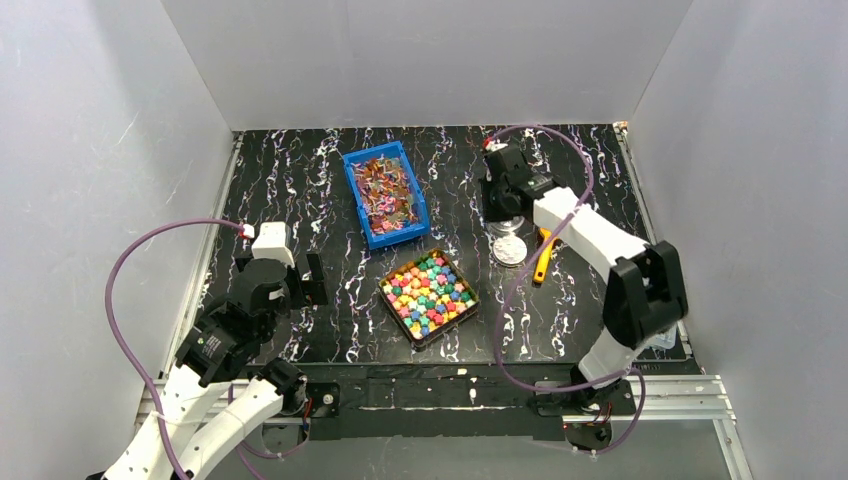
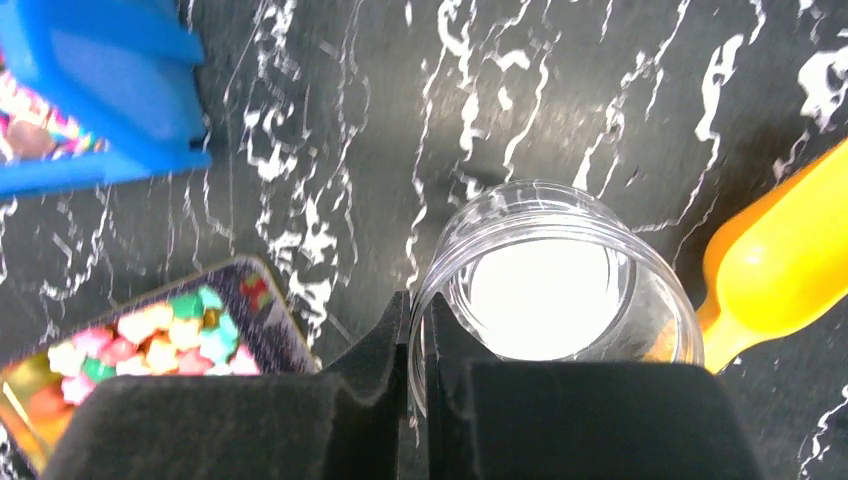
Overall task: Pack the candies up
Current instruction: Pick up the packing bottle from the center of the board, then place the packing bottle at the center of the board.
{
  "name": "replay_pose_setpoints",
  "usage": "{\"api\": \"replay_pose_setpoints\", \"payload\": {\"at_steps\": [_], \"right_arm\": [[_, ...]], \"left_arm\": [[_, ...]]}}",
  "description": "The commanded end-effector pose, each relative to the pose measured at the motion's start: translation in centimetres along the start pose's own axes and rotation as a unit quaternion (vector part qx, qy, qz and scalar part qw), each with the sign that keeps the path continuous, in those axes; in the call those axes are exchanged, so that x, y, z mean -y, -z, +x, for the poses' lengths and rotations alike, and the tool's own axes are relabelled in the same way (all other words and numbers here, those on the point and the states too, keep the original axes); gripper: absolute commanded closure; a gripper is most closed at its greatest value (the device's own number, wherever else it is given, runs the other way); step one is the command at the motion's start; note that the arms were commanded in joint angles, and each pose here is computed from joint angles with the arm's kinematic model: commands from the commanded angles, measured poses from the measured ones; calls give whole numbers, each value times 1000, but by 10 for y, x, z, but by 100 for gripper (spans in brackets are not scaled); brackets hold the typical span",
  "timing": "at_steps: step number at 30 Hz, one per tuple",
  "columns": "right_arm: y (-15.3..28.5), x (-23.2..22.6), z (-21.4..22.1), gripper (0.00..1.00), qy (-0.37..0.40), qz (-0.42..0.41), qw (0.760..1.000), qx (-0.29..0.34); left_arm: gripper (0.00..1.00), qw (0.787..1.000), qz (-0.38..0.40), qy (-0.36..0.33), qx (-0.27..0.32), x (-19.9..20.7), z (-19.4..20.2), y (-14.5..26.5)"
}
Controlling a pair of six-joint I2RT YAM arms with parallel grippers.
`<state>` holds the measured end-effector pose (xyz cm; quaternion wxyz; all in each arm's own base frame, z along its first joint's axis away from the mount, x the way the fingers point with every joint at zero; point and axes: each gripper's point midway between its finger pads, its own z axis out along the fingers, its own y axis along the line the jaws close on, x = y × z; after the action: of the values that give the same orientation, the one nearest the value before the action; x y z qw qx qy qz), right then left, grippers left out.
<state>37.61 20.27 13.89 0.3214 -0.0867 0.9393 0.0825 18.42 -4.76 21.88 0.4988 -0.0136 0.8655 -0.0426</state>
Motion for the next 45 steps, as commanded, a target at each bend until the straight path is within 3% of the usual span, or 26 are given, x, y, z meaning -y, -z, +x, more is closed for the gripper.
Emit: {"api": "replay_pose_setpoints", "payload": {"at_steps": [1, 19, 45], "right_arm": [[33, -7, 13, 99, -17, -10, 999, 31], [95, 1, 139, 99, -48, 4, 998, -33], [84, -17, 204, 99, -71, 3, 996, -47]], "left_arm": [[1, 1000, 1, 6, 10, 0, -8, 4], [1, 1000, 25, 13, 8, 7, -7, 7], [1, 997, 66, 26, -16, 22, 3, 9]]}}
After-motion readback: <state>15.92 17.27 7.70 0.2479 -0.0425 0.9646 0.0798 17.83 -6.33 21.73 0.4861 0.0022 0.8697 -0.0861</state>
